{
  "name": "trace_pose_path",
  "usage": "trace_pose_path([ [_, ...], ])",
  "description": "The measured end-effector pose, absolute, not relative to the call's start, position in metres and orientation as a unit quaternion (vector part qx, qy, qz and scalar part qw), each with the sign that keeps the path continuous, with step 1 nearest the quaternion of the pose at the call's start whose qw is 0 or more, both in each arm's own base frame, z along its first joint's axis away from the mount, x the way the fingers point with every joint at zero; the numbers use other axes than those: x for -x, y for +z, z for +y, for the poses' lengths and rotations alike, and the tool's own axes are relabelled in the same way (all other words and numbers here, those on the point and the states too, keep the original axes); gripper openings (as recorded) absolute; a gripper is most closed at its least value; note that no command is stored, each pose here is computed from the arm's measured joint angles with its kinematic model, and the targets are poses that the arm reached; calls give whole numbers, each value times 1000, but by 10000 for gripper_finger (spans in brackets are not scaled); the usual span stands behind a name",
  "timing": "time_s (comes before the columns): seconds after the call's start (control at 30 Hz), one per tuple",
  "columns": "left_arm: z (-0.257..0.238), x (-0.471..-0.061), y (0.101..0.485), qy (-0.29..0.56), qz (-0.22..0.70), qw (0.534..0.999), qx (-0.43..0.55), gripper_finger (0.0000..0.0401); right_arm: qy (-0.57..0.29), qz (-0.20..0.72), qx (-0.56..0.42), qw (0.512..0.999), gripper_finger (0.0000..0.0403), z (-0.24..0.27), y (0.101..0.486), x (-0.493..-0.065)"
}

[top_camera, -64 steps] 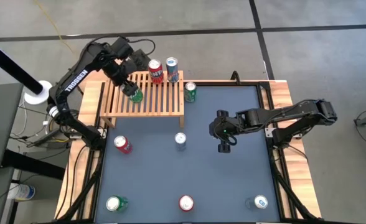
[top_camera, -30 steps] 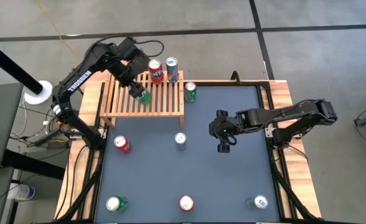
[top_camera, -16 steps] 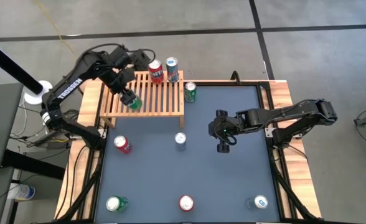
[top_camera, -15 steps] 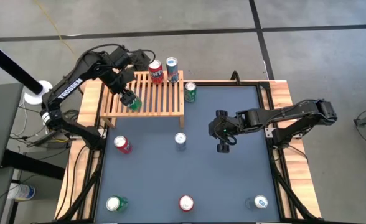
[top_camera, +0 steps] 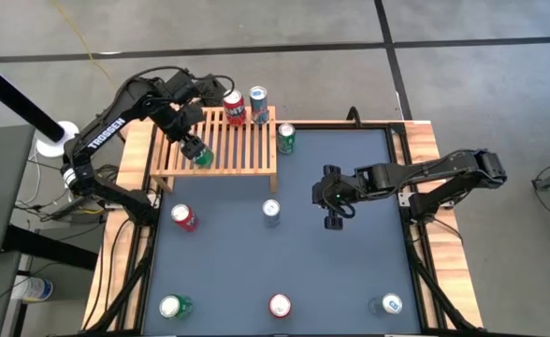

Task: Place canned beverage on shelf
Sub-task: Put the middle right green soda can on the shelf

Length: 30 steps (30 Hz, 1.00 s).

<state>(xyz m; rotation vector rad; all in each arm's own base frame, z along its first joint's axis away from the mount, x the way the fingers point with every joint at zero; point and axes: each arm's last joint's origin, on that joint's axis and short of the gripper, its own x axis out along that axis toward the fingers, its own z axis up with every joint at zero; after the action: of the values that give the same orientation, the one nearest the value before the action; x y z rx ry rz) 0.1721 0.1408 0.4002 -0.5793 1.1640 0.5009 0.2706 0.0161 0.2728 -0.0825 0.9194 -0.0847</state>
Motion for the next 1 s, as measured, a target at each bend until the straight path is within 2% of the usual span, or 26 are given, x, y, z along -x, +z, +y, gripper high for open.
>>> trace_pose_path([
  [0.33,140,-173,401,214,531,772,278,328,-41,445,40,894,0,16,273,-270],
  [0.77,140,-172,401,221,534,771,267,330,-41,447,40,893,0,16,272,-270],
  [1.0,142,-169,411,256,541,776,200,331,-41,447,40,893,0,16,272,-270],
])
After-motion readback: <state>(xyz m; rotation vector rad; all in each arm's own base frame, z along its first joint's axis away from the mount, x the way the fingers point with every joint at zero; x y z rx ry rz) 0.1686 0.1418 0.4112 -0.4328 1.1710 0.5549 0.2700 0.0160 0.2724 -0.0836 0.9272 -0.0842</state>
